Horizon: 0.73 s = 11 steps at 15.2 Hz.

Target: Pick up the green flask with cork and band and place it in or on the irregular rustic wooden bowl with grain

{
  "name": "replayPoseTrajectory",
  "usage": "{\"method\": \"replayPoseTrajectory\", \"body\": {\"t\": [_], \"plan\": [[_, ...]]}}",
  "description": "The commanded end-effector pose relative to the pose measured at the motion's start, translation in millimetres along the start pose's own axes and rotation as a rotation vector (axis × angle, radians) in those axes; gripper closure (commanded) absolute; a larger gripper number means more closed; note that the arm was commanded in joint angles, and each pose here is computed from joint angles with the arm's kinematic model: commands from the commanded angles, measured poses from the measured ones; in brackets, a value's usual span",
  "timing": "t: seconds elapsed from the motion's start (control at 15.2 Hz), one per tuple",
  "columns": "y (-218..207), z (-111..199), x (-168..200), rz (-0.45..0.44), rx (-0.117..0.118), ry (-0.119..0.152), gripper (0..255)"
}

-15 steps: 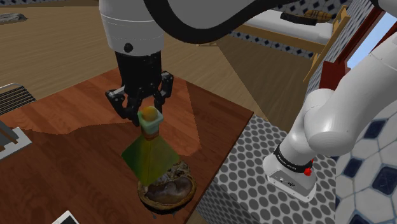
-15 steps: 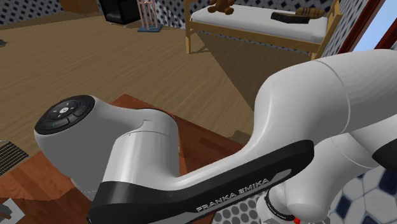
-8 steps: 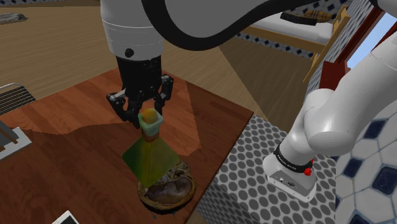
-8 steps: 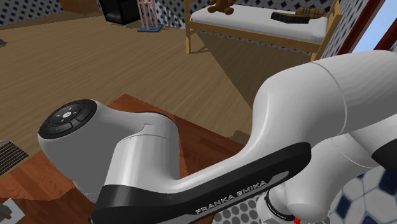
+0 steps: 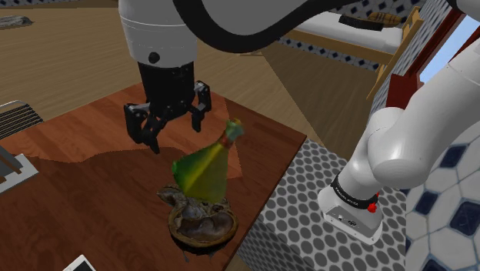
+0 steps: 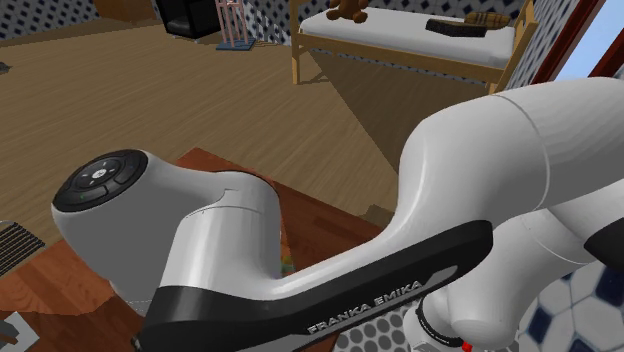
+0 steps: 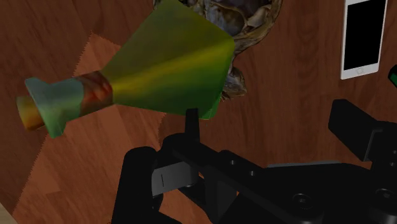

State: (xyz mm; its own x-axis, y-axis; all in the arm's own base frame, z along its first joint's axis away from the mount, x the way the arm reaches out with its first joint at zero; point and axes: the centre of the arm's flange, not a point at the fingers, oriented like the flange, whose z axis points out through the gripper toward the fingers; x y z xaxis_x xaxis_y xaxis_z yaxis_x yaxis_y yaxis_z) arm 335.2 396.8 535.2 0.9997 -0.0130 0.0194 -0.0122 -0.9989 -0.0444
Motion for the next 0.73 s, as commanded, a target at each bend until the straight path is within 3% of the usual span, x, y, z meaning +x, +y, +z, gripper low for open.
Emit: {"method": "replayPoseTrajectory", "body": {"t": [0.0, 0.13, 0.66], "plan": [[1.1, -19.4, -0.2, 0.000, 0.000, 0.000, 0], [1.1, -43.0, -0.2, 0.000, 0.000, 0.000, 0], [1.1, -43.0, -0.2, 0.000, 0.000, 0.000, 0]]}}
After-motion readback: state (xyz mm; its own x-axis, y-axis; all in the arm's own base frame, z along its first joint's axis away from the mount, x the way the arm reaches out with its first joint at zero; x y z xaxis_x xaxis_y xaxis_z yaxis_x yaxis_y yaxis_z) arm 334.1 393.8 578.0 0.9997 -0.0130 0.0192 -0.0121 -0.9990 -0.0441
